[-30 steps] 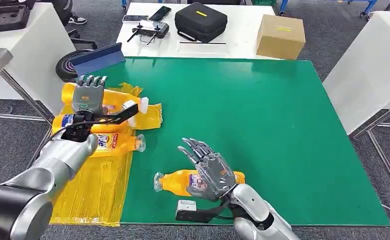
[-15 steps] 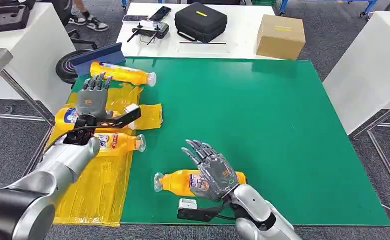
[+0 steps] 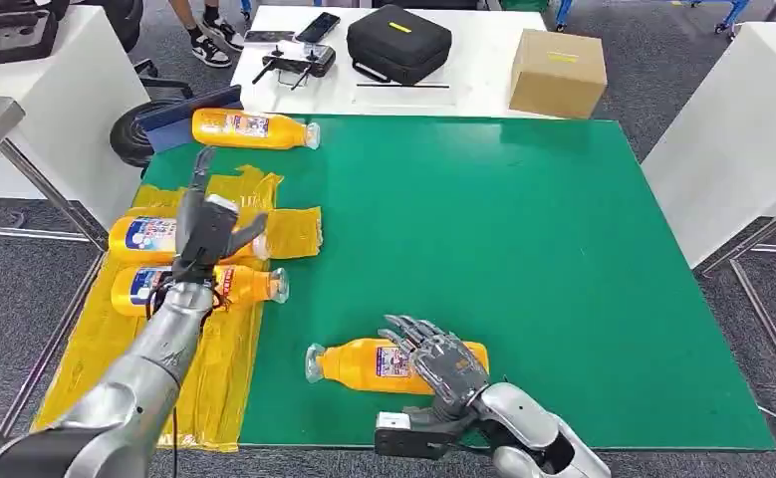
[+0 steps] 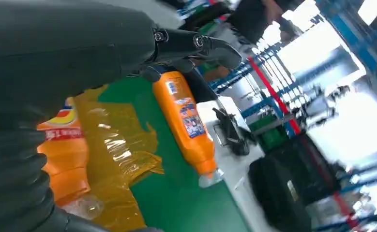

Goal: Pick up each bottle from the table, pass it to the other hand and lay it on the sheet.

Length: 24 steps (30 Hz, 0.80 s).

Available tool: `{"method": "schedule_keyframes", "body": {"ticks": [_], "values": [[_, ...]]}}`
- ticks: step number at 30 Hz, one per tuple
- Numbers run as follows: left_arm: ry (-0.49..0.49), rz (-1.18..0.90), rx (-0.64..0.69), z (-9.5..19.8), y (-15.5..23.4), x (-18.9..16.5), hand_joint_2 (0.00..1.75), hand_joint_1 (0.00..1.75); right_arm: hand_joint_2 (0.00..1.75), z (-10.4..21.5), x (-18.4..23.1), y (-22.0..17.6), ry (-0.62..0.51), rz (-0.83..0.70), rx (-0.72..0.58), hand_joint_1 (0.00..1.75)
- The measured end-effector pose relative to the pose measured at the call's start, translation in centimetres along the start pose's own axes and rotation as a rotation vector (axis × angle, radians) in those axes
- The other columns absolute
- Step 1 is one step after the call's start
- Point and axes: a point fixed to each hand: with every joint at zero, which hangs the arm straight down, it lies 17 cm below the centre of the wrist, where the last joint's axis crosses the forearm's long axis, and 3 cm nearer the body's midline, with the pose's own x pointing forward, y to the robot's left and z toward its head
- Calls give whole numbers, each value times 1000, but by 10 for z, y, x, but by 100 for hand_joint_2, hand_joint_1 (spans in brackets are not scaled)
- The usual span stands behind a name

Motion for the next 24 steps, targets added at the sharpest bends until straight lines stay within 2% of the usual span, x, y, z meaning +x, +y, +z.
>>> {"method": "schedule_keyframes", "body": {"ticks": [4, 10, 13, 16, 24], "values": [[-15, 50, 49, 13, 14, 1, 175, 0, 175, 16, -12, -2, 6, 13, 16, 0], [-35, 59, 102, 17, 29, 8, 175, 0, 175, 20, -13, -6, -1, 12, 15, 0], [16, 95, 169, 24, 48, -10, 175, 0, 175, 27, -17, -14, -21, -44, 33, 0], [71, 165, 225, 34, 69, -35, 175, 0, 175, 32, -37, -40, -19, -54, 38, 0], [112, 182, 259, 58, 82, -60, 175, 0, 175, 37, -65, -71, 42, 86, -7, 0]]}}
